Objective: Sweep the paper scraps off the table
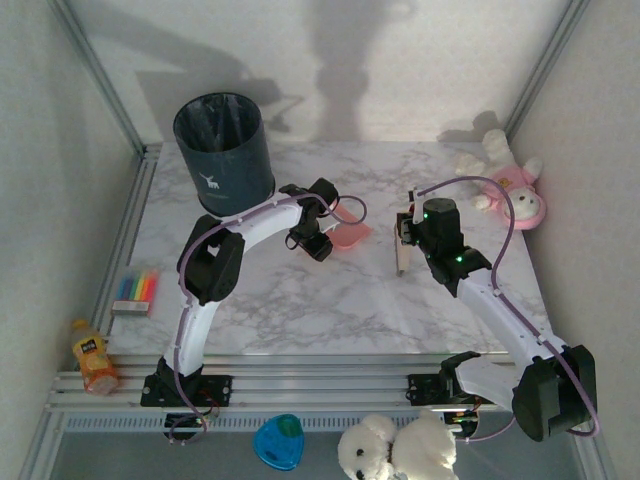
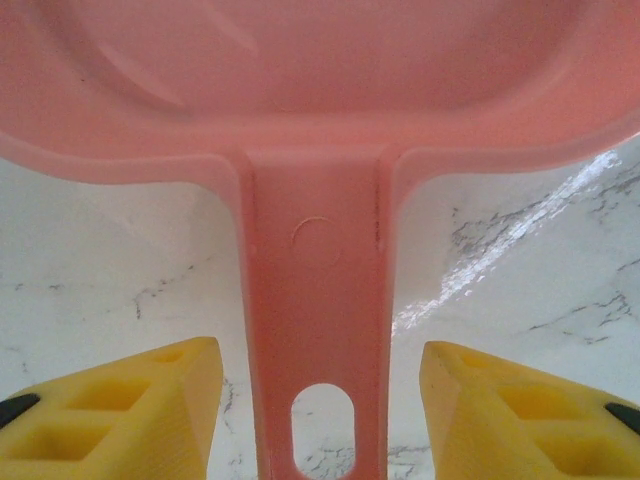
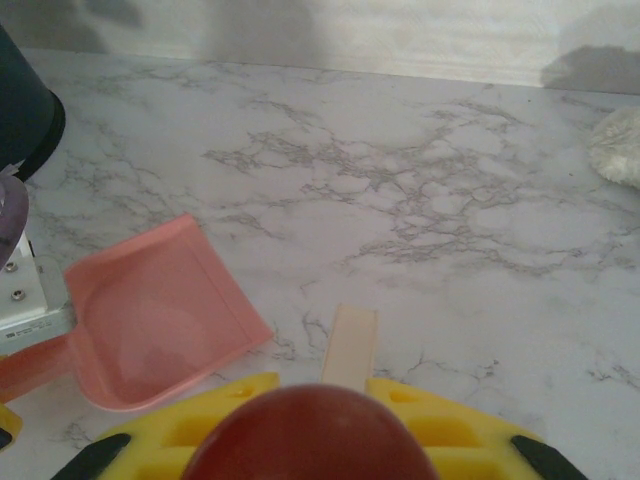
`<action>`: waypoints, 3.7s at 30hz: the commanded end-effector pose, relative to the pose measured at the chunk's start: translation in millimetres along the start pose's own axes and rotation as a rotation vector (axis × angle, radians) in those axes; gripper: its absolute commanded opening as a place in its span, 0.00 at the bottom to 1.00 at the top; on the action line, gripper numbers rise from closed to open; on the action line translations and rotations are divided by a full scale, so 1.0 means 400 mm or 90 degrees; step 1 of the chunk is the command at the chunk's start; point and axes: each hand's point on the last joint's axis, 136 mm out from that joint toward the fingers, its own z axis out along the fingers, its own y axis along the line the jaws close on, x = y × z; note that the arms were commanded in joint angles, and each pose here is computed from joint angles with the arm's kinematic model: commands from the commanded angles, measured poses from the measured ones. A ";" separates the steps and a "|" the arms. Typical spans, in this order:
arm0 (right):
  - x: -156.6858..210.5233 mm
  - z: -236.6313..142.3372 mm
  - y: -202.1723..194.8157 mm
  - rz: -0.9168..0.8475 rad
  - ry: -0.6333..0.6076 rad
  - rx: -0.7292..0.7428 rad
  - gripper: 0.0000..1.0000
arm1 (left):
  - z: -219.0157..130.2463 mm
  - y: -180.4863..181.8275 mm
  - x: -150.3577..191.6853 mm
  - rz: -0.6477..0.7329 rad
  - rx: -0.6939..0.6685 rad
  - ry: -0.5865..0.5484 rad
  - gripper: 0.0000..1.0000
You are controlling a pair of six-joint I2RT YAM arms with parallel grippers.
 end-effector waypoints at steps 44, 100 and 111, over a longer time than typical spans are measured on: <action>-0.027 0.284 0.269 -0.505 -0.067 -0.141 0.00 | -0.485 0.203 0.163 -0.236 -0.037 -0.398 0.57; 0.281 0.229 0.407 -0.681 0.076 -0.279 0.54 | -0.455 0.254 0.180 -0.268 -0.038 -0.391 0.57; 0.272 0.219 0.399 -0.654 0.069 -0.265 0.56 | -0.454 0.253 0.180 -0.271 -0.032 -0.392 0.58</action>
